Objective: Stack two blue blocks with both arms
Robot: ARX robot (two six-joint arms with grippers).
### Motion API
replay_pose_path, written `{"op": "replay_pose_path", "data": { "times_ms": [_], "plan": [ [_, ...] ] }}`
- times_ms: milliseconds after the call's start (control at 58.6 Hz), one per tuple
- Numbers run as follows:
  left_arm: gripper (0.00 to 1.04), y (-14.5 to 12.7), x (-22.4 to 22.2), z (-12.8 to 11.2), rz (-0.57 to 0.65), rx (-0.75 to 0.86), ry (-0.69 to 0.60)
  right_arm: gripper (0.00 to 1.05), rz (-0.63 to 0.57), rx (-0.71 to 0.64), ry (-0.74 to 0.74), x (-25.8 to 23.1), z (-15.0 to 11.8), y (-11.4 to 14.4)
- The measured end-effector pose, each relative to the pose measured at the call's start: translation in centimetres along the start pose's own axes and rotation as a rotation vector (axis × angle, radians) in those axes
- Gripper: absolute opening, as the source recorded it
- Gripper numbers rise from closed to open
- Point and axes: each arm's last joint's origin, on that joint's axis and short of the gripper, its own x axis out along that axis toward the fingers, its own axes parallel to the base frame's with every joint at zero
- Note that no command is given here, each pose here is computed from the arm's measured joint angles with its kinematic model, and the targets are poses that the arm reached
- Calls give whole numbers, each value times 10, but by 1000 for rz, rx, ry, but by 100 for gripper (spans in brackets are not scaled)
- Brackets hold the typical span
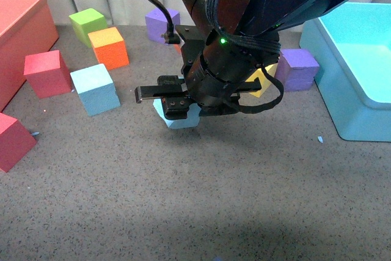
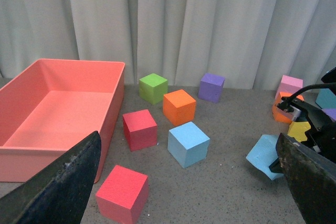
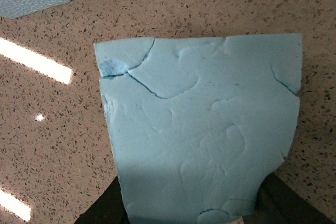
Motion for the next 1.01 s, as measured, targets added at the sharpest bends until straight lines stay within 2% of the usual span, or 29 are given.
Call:
{"op": "replay_pose_path", "data": {
  "times_ms": [188,375,443,512,648,733,818,870,972,1006],
  "plan": [
    [98,0,0,0,0,0,0,39,-6,10,-15,3,4,3],
    [98,0,0,0,0,0,0,80,54,60,-66,-1,-2,3],
    [98,0,0,0,0,0,0,91,68,81,-101,-10,-3,3],
    [98,0,0,0,0,0,0,97,76,85,-146,-22,-3,4],
    [98,0,0,0,0,0,0,95,23,84,-276,-60,-2,3],
    [98,0,0,0,0,0,0,94,-12,90,-329,-67,-4,-1],
    [98,0,0,0,-2,0,0,81,-276,28,-649,-64,-18,-15],
    [98,0,0,0,1,0,0,69,-438,7,-837,-72,-47,-36],
    [98,0,0,0,2,0,0,44,-467,21,-1126,-130,-77,-62],
    [98,0,0,0,2,0,0,38,-467,20,-1152,-141,-82,-65]
  ]
}}
